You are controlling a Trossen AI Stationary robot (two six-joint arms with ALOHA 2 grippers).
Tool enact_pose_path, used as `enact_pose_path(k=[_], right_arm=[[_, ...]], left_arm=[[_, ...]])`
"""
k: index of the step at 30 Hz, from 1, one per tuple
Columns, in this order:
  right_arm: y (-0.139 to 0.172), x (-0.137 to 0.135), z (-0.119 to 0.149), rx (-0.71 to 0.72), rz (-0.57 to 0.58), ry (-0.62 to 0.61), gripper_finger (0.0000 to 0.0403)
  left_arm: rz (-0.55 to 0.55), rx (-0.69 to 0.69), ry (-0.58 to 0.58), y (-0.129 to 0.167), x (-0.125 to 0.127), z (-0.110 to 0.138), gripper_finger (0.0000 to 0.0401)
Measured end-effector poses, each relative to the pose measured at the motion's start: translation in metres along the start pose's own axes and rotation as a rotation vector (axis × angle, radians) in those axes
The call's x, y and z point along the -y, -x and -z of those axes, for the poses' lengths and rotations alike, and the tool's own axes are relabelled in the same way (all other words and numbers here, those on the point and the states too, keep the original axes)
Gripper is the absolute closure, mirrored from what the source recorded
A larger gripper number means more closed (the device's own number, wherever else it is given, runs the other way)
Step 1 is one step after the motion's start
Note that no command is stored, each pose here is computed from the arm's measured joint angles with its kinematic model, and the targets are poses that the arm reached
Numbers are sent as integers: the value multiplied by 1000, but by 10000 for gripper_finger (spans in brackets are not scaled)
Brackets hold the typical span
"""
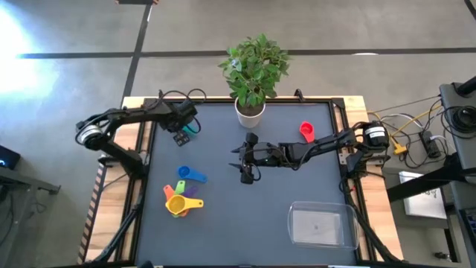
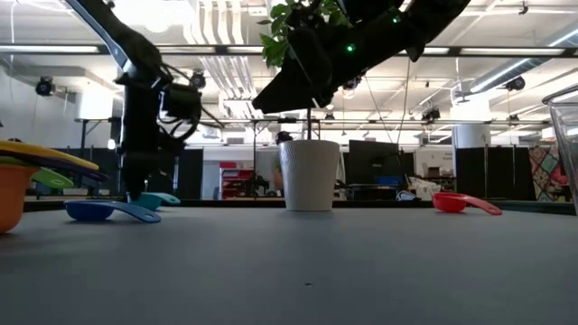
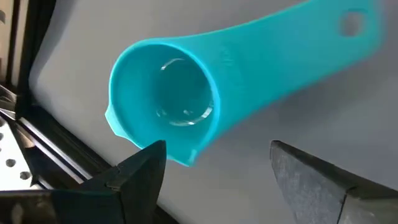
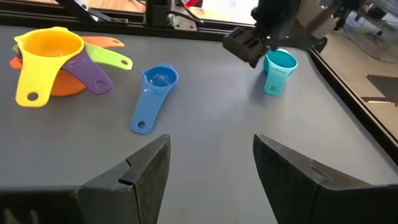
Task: Nest measuring cups in basket
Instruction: Stack the light blue measuring cup on top of the yellow measuring cup
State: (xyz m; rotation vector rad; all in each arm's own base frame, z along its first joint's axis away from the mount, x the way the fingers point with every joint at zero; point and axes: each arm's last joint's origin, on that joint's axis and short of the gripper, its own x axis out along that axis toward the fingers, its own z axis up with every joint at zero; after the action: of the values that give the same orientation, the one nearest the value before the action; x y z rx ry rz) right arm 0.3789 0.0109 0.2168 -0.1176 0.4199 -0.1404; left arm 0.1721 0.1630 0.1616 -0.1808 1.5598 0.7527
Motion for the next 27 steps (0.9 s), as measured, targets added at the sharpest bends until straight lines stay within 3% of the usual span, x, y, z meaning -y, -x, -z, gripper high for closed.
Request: enact_pose_path(k=[5,8,11,16,21,27], right_arm=[[0,-1,0,0,-3,4,183],[0,-1,0,0,-3,4,183],[0,-2,0,1,-5,3,183],[1,-4,0,1,-10,15,183],[1,-4,0,-2,-12,17,183],[1,-4,3,-31,-14,23,183]], left_arm=[[17,-10,26,-11,-6,-2,145],[26,-21,22,-14,-5,-2,179],[28,-30,46,-16,-5,-2,239],[98,-61,164,-12,-3,-1,376],[174,-89,251,9,4,5,391],[269,-33,290,62,30,27,398]])
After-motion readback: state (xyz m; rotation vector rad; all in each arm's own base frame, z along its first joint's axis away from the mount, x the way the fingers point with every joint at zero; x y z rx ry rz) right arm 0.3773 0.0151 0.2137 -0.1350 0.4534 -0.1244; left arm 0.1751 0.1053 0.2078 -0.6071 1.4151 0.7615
